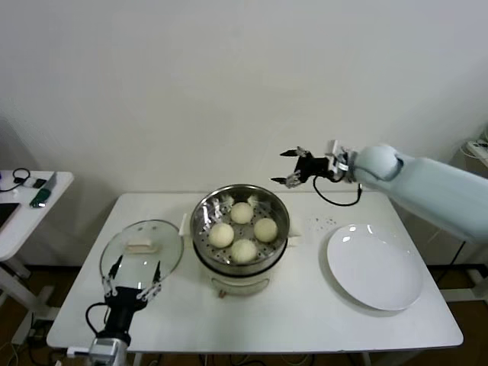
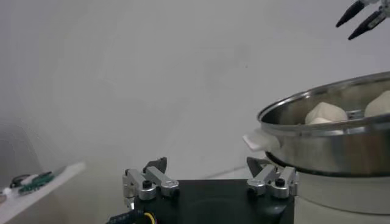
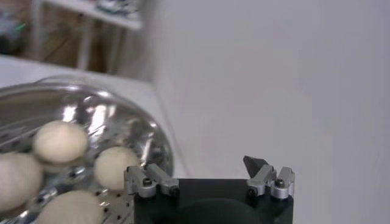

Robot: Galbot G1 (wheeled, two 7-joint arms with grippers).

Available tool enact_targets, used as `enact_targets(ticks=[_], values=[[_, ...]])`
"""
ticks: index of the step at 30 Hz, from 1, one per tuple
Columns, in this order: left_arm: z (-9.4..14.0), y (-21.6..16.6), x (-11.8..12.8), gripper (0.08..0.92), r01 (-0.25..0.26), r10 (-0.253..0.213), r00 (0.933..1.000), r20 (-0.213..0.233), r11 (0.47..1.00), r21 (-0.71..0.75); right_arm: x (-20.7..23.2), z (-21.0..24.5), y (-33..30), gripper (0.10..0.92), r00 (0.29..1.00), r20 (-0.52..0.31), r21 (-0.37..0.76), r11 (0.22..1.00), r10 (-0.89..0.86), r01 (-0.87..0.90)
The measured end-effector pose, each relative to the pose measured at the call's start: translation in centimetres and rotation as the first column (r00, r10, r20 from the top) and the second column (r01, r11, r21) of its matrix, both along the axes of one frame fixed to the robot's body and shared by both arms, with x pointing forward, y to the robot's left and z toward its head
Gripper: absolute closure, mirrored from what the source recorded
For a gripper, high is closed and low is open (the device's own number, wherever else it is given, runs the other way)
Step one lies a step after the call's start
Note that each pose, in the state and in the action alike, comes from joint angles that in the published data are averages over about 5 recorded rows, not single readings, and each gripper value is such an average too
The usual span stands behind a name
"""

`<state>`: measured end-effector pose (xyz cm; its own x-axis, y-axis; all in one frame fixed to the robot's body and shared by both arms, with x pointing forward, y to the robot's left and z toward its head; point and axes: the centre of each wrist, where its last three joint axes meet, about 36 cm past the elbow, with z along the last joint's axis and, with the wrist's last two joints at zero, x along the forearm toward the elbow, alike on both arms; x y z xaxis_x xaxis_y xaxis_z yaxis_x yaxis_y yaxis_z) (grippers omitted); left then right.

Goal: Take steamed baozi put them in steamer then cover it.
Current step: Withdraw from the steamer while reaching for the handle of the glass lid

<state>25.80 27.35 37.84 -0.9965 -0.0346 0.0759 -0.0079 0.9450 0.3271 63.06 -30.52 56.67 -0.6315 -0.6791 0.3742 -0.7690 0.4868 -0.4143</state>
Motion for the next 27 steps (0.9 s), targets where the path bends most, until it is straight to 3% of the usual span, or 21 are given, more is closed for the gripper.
enact_targets(ticks=[9, 14, 19, 27], values=[[0.8, 0.4, 0.1, 0.177, -0.034, 0.034, 0.9994, 0.002, 0.984, 0.174, -6.1, -5.6, -3.3, 0.200, 0.969, 0.090, 0.194, 0.958, -0.231, 0.211], [1.3, 1.0, -0.1, 0.177, -0.041, 0.042, 0.9991, 0.006, 0.930, 0.366, -9.6, -8.5, -3.4, 0.200, 0.945, 0.080, 0.270, 0.919, -0.318, 0.286], [1.5, 1.6, -0.1, 0.177, -0.015, 0.031, 0.9994, -0.016, 0.806, 0.592, -12.9, -10.9, -3.3, 0.200, 0.915, 0.038, 0.337, 0.867, -0.403, 0.367], [0.6, 2.5, 1.2, 0.177, 0.034, 0.022, 0.9983, -0.054, 0.534, 0.845, -18.1, -15.2, -5.3, 0.200, 0.835, -0.036, 0.382, 0.764, -0.549, 0.520]])
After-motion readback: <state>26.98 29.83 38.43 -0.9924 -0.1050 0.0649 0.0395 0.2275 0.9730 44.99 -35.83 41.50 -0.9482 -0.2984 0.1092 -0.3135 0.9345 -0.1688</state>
